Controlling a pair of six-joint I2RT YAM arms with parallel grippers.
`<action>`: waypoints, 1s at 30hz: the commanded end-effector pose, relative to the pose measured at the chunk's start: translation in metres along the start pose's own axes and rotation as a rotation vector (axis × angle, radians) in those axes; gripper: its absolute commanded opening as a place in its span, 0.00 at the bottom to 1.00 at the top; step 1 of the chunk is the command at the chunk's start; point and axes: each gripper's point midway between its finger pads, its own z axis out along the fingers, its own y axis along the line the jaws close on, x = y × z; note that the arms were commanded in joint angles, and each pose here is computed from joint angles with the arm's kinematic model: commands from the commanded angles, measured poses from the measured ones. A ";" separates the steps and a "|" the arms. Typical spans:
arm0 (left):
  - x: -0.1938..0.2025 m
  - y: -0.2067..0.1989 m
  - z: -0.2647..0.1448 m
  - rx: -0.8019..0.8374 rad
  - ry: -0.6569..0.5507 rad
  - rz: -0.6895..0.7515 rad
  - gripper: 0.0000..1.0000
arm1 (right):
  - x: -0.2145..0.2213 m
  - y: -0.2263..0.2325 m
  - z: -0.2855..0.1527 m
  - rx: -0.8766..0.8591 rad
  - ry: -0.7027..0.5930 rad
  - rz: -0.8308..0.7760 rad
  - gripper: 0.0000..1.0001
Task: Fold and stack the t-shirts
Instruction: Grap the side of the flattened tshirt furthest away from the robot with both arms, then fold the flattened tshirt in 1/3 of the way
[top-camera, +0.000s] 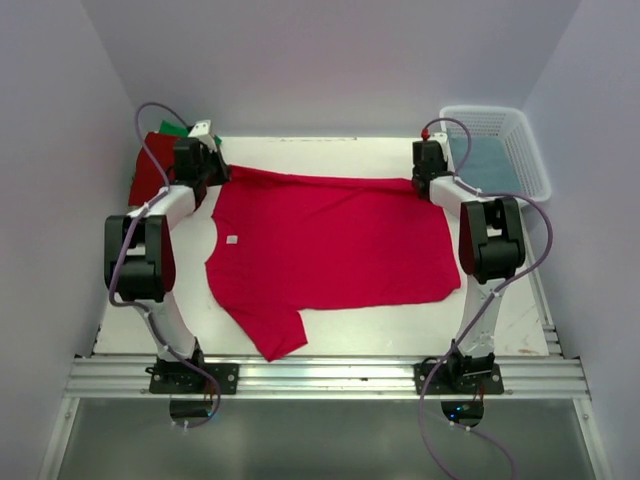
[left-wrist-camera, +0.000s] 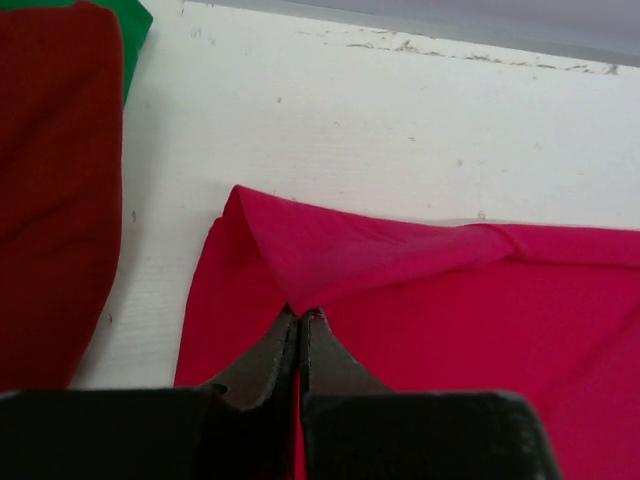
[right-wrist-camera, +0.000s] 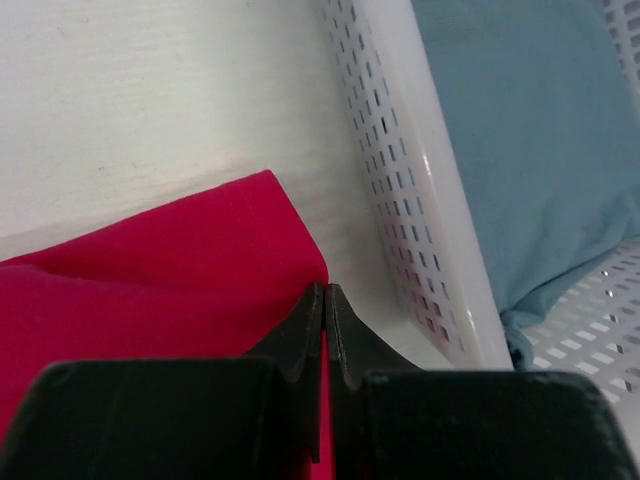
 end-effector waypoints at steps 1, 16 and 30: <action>-0.045 -0.017 -0.035 0.018 -0.148 0.015 0.00 | -0.041 -0.020 -0.025 0.012 -0.118 0.115 0.00; -0.005 -0.031 -0.114 -0.010 -0.085 -0.019 0.00 | -0.020 -0.033 -0.045 0.017 -0.095 0.127 0.00; 0.054 -0.049 -0.146 -0.038 0.052 -0.051 0.00 | 0.000 -0.033 -0.043 0.030 -0.043 0.105 0.00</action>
